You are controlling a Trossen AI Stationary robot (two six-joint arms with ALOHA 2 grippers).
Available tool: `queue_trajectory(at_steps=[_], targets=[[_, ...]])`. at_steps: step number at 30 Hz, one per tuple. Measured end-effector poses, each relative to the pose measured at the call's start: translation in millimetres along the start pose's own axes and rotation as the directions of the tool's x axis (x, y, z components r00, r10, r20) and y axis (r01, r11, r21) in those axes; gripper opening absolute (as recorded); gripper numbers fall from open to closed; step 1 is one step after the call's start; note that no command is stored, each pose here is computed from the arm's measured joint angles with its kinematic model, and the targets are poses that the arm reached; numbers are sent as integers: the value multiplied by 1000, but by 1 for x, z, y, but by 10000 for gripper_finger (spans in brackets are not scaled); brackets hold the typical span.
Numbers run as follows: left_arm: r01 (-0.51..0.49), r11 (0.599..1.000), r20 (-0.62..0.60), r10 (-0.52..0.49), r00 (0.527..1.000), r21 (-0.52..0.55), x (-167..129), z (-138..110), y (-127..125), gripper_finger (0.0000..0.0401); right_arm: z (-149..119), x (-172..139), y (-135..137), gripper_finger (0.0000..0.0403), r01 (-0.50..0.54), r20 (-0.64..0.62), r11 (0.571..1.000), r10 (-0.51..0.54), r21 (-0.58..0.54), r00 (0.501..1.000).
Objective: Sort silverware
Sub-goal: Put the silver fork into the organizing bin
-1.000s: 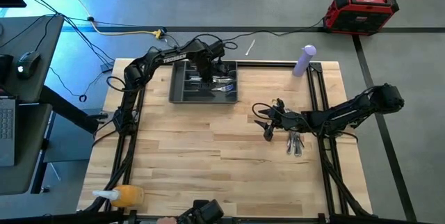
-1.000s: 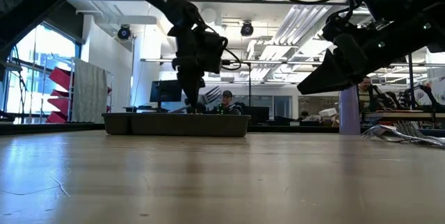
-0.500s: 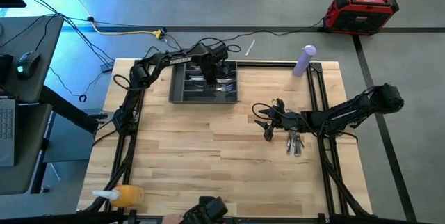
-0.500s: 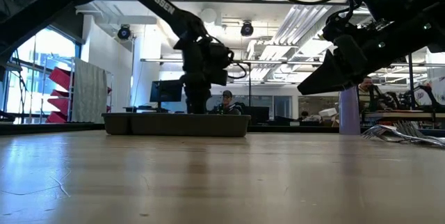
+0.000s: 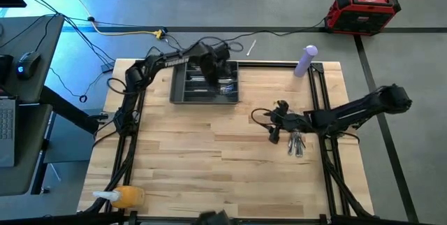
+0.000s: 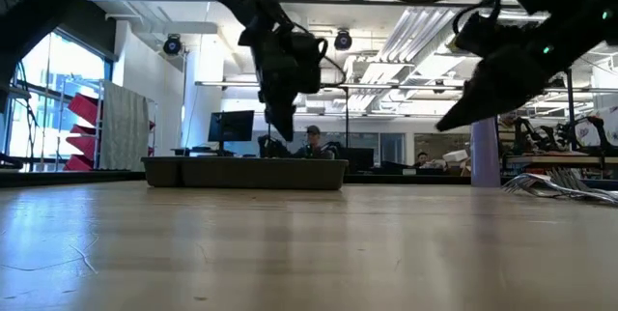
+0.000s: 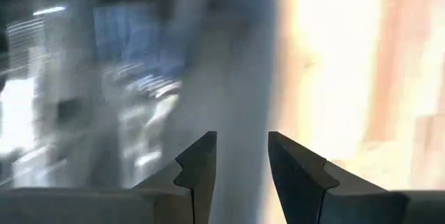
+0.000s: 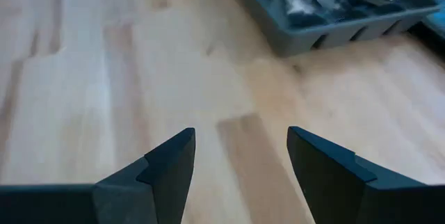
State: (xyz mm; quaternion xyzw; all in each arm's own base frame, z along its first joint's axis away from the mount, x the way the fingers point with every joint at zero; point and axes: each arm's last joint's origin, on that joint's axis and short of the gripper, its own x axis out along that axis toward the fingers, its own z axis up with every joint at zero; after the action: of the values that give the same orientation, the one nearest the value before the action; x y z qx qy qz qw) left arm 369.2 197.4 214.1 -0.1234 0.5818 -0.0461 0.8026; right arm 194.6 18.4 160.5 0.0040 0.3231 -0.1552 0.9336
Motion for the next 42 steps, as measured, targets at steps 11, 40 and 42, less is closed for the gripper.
queue_trajectory(at_steps=[11,40,42], targets=[[55,995,186,-69,980,79,70,-13,-100,89,-2,-33,-15,215,66,-406,988,-3,140,914],[-57,985,238,17,971,165,105,-24,-159,89,-23,-32,-18,135,537,-745,748,-84,391,661],[-57,985,238,17,971,165,105,-24,-159,89,-18,-38,-18,134,554,-750,734,-93,393,654]])
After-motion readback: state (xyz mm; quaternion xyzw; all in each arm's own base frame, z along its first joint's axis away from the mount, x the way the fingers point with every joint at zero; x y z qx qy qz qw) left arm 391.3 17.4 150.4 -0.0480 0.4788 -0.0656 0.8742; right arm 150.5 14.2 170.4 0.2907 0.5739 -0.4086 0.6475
